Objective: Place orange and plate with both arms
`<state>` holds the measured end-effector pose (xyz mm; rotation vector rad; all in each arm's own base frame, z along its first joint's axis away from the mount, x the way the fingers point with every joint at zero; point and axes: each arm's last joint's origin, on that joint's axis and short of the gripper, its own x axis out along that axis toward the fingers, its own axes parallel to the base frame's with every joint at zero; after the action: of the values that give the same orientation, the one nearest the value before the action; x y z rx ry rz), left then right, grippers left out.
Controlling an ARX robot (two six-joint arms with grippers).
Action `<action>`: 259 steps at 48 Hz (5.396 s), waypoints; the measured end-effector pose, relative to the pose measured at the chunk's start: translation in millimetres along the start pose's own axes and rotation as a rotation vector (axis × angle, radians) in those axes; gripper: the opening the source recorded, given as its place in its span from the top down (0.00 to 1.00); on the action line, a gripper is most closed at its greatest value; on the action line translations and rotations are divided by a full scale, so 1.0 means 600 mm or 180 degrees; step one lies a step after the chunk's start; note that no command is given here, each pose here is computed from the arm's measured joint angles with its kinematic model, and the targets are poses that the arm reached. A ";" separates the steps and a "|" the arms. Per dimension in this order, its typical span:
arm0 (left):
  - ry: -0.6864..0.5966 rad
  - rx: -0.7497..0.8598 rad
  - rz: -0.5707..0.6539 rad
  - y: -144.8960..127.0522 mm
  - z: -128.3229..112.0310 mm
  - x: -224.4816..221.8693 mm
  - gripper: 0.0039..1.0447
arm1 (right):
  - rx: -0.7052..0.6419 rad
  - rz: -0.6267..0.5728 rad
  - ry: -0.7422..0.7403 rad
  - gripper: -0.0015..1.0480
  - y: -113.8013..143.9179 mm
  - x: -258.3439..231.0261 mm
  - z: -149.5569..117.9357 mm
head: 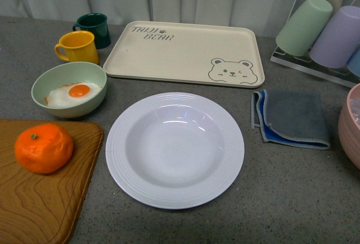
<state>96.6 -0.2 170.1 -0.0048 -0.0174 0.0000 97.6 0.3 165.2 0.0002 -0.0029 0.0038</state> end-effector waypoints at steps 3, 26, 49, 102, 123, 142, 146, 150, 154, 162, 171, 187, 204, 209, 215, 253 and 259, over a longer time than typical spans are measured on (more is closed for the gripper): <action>0.0000 0.0000 -0.0001 0.000 0.000 0.000 0.06 | 0.0000 0.0000 -0.0001 0.09 0.000 0.000 0.000; 0.0000 0.0001 -0.0001 0.000 0.000 0.000 0.06 | 0.0000 0.0000 0.0000 0.09 0.000 0.000 0.000; 0.0000 0.0000 -0.0001 0.000 0.000 0.000 0.06 | 0.0000 0.0000 -0.0001 0.09 0.000 0.000 0.000; 0.0000 0.0001 -0.0001 0.000 0.000 0.000 0.06 | 0.0000 0.0000 -0.0001 0.09 0.000 0.000 0.000; 0.1284 -0.0370 0.0354 0.003 -0.006 0.083 0.06 | 0.0000 0.0000 -0.0002 0.09 0.000 0.000 0.000; 0.2110 -0.0274 0.0073 -0.042 -0.077 0.229 0.06 | 0.0000 0.0000 -0.0002 0.09 0.000 0.000 0.000; 0.2322 -0.0241 0.0073 -0.048 -0.099 0.252 0.06 | 0.0000 0.0000 -0.0002 0.09 0.000 0.000 0.000; 0.2402 -0.0257 0.0103 -0.048 -0.107 0.266 0.06 | 0.0000 0.0001 -0.0004 0.09 0.000 0.000 0.000; 0.2437 -0.0233 0.0211 -0.044 -0.111 0.281 0.06 | 0.0000 0.0001 -0.0002 0.09 0.000 0.000 0.000; 0.2667 -0.0313 0.0235 -0.036 -0.129 0.291 0.06 | 0.0000 0.0001 -0.0002 0.09 0.000 0.000 0.000; 0.2873 -0.0556 0.0189 -0.034 -0.146 0.296 0.06 | 0.0000 0.0001 -0.0004 0.09 0.000 0.000 0.000; 0.3019 -0.0500 0.0216 -0.035 -0.166 0.304 0.08 | 0.0000 0.0001 -0.0004 0.09 0.000 0.000 0.000; 0.2806 -0.0416 0.0019 -0.069 -0.119 0.310 0.45 | 0.0000 0.0001 -0.0002 0.09 0.000 0.000 0.000; 0.2715 -0.0340 -0.0193 -0.107 -0.096 0.318 0.46 | 0.0000 0.0000 -0.0002 0.09 0.000 0.000 0.000; 0.2596 -0.0231 -0.0455 -0.162 -0.079 0.325 0.46 | 0.0000 0.0000 -0.0002 0.09 0.000 0.000 0.000; 0.2841 0.0036 -0.0938 -0.329 -0.172 0.343 0.46 | 0.0000 0.0001 -0.0004 0.09 0.000 0.000 0.000; 0.2826 0.0035 -0.0918 -0.333 -0.178 0.349 0.46 | 0.0001 0.0000 -0.0002 0.09 0.000 0.000 0.000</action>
<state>307.6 -200.2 67.8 0.0092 0.8700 -0.2901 97.6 0.3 165.3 0.0006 -0.0036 0.0038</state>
